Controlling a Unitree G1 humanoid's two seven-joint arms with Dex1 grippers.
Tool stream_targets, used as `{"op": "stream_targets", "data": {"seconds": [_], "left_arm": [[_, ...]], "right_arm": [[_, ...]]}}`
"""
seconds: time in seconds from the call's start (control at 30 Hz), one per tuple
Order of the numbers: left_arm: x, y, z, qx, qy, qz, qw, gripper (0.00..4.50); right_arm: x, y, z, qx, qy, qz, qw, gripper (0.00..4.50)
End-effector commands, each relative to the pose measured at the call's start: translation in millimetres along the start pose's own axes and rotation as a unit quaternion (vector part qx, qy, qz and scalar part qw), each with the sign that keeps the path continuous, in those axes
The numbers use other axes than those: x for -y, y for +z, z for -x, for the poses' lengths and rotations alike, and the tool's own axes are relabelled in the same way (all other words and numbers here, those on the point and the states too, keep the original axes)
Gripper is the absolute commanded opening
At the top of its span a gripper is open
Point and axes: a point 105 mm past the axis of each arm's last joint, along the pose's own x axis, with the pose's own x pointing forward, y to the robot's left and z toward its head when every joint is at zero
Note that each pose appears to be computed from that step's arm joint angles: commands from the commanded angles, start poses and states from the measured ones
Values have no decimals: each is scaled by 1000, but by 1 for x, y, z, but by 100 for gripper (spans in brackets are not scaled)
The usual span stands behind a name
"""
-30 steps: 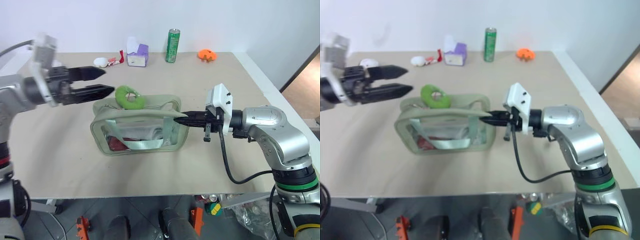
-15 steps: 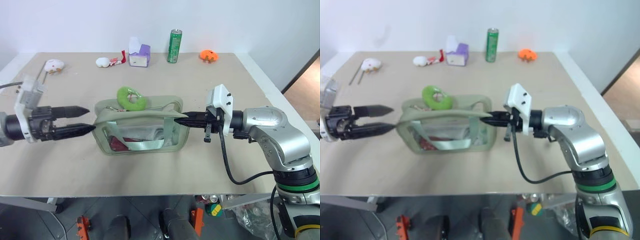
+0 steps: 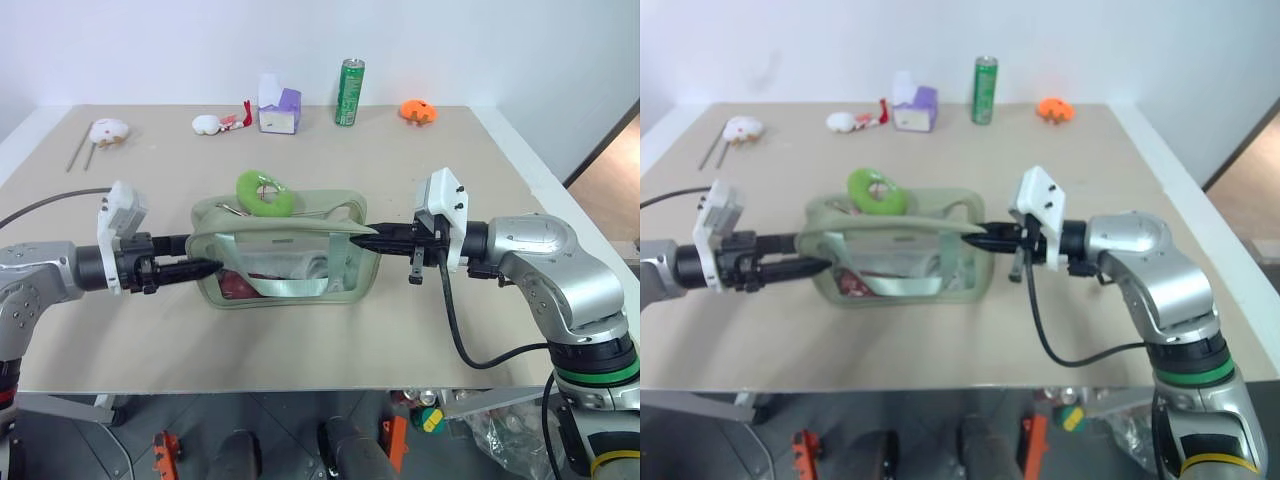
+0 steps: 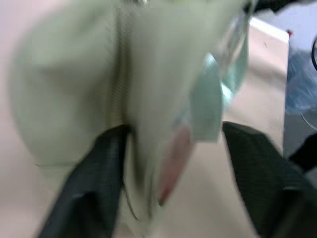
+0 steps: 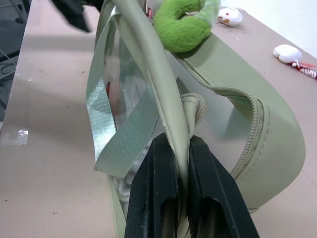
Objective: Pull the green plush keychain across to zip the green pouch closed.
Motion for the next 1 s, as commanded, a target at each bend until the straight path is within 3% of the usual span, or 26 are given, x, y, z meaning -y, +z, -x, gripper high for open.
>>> {"op": "stream_targets", "data": {"seconds": [0.03,0.17,0.3,0.57,0.73,0.87,1.0], "left_arm": [[1,22,0,35,-1,-32,999,147],[1,34,2,54,2,-34,998,16],[3,29,2,36,0,-40,999,6],[9,21,-6,19,-16,-46,999,0],[13,18,-9,5,-30,-50,998,0],[15,2,-14,-34,-36,-61,997,0],[16,-8,-17,-57,-40,-73,995,0]], "right_arm": [[0,14,7,15,-8,26,1000,0],[-1,14,7,14,-6,24,1000,0],[0,13,8,18,-4,14,1000,0],[2,7,23,18,0,-45,999,266],[15,1,55,-10,-37,-61,997,427],[43,40,80,68,-91,-48,992,427],[51,76,68,147,-96,-32,984,427]]}}
